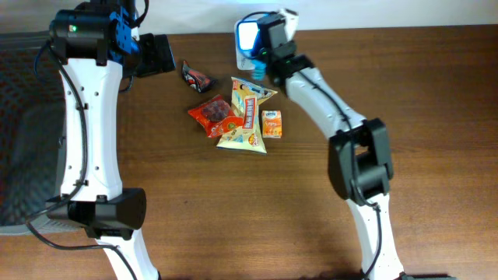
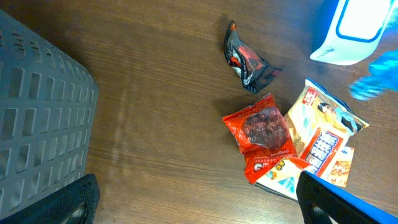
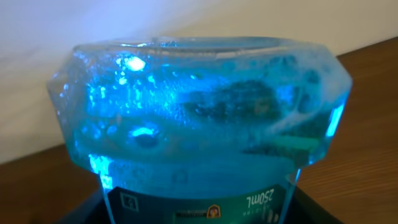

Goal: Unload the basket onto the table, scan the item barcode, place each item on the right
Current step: 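Carry the mouthwash bottle right and drop it at the table's right edge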

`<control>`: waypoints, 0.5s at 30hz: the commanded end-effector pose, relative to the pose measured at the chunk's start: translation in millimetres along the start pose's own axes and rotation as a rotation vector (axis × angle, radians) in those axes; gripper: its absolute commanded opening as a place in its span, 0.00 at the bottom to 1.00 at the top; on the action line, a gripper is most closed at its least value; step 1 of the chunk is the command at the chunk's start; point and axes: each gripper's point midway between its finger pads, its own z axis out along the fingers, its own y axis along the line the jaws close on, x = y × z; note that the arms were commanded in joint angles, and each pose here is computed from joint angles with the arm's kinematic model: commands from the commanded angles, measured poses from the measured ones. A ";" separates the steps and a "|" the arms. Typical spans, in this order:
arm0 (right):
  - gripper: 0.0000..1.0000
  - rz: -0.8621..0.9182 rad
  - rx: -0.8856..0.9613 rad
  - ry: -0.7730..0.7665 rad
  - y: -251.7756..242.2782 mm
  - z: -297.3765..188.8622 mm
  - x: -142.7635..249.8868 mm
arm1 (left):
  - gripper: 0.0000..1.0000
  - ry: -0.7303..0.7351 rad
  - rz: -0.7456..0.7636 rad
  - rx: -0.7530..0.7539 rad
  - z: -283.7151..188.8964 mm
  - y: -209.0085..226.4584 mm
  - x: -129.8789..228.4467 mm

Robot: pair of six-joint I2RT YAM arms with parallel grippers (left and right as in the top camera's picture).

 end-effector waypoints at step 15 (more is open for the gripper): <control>0.40 0.562 0.850 0.245 -521.2 -188.6 -71.0 | 0.99 0.004 -0.004 0.007 0.4 -2.0 0.9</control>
